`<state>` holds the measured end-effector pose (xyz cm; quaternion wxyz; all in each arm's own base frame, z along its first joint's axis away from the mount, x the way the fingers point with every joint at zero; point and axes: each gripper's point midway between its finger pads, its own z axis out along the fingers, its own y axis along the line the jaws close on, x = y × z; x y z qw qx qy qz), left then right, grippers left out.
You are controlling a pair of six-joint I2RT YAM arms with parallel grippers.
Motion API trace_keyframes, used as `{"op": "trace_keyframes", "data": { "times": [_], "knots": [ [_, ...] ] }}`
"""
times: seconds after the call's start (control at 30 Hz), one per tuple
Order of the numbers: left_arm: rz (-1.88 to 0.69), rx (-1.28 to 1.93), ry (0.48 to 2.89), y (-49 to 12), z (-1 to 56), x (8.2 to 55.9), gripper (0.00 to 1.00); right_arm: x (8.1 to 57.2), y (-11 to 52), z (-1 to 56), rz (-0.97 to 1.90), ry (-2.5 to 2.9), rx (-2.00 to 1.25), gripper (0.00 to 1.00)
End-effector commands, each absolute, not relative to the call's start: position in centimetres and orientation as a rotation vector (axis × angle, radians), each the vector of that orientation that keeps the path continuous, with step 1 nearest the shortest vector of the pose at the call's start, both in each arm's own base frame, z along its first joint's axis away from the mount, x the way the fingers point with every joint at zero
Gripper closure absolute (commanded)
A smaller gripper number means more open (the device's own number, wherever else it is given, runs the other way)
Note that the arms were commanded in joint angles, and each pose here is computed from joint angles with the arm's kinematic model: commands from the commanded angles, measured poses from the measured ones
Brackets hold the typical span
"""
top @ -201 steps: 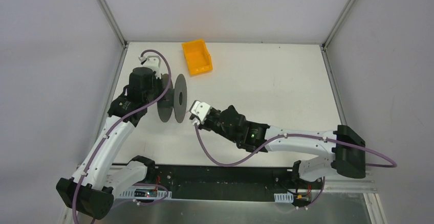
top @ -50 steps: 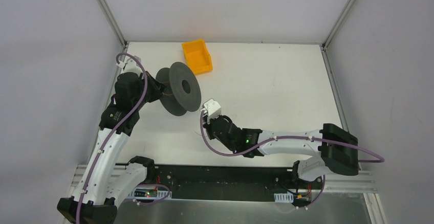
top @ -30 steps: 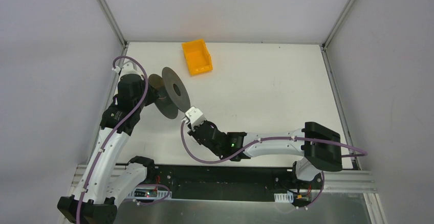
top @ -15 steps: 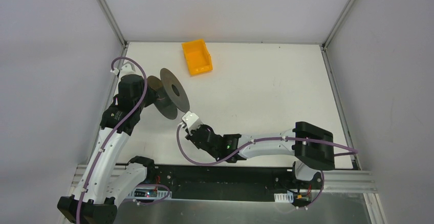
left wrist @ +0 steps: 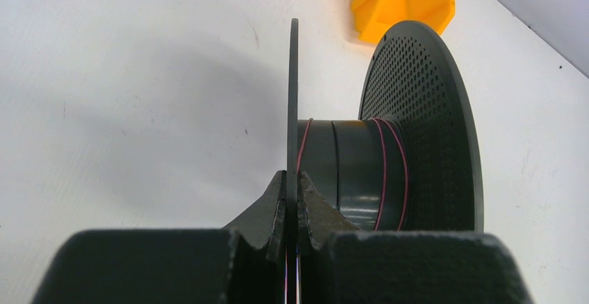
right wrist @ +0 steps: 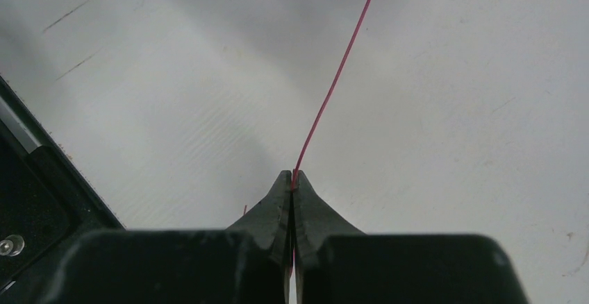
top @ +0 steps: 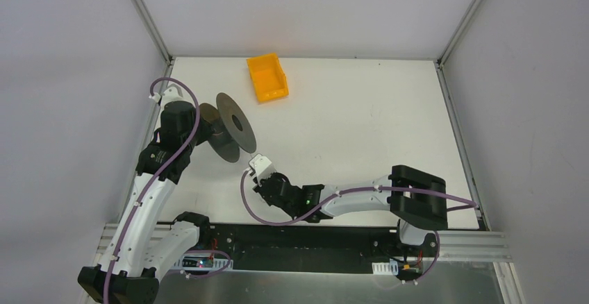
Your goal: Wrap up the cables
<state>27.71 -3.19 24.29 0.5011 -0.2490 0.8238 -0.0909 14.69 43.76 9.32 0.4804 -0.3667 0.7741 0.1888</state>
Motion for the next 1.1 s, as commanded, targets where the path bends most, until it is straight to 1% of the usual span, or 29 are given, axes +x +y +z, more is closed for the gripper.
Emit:
{"op": "trace_keyframes", "data": {
  "times": [0.0,0.07,0.2,0.23,0.27,0.3,0.43,0.53,0.6,0.77,0.9,0.97,1.07],
  "knots": [
    [-0.243,-0.645,1.875,-2.6,27.0,28.5,1.0,14.0,44.2,9.0,0.539,1.909,-0.841,1.0],
    [-0.242,-0.649,1.878,-2.6,26.9,28.5,1.0,14.0,44.2,8.7,0.537,1.919,-0.836,0.93],
    [-0.241,-0.646,1.879,-2.6,26.9,28.5,1.0,14.0,44.5,6.9,0.533,1.952,-0.846,0.91],
    [-0.238,-0.645,1.88,-2.6,26.9,28.5,1.0,14.0,44.6,6.5,0.536,1.958,-0.849,0.91],
    [-0.239,-0.642,1.881,-2.6,26.8,28.5,1.0,13.9,44.7,5.8,0.541,1.967,-0.861,0.97],
    [-0.239,-0.642,1.885,-2.7,26.7,28.5,1.0,13.8,44.8,5.5,0.546,1.968,-0.866,1.0],
    [-0.206,-0.632,1.901,-2.3,25.8,28.3,1.0,13.9,44.9,5.2,0.564,1.97,-0.846,1.0],
    [-0.122,-0.549,1.937,-1.7,25.2,28.4,1.0,14.2,44.3,5.7,0.499,1.969,-0.891,1.0],
    [-0.092,-0.468,1.975,-2.0,24.7,28.6,1.0,14.8,44.1,7.6,0.447,1.894,-0.959,1.0],
    [-0.063,-0.2,2.048,-4.4,24.1,28.4,1.0,18.0,43.9,15.4,0.268,1.558,-1.116,1.0],
    [-0.003,0.05,2.098,-6.0,23.8,27.7,1.0,21.7,43.9,20.2,0.114,1.385,-1.107,1.0],
    [0.006,0.122,2.134,-6.5,23.4,27.2,1.0,22.6,44.0,22.1,0.082,1.317,-1.12,1.0],
    [0.014,0.169,2.188,-6.6,22.8,26.7,1.0,22.5,44.7,24.4,0.107,1.227,-1.157,1.0]
  ]
}}
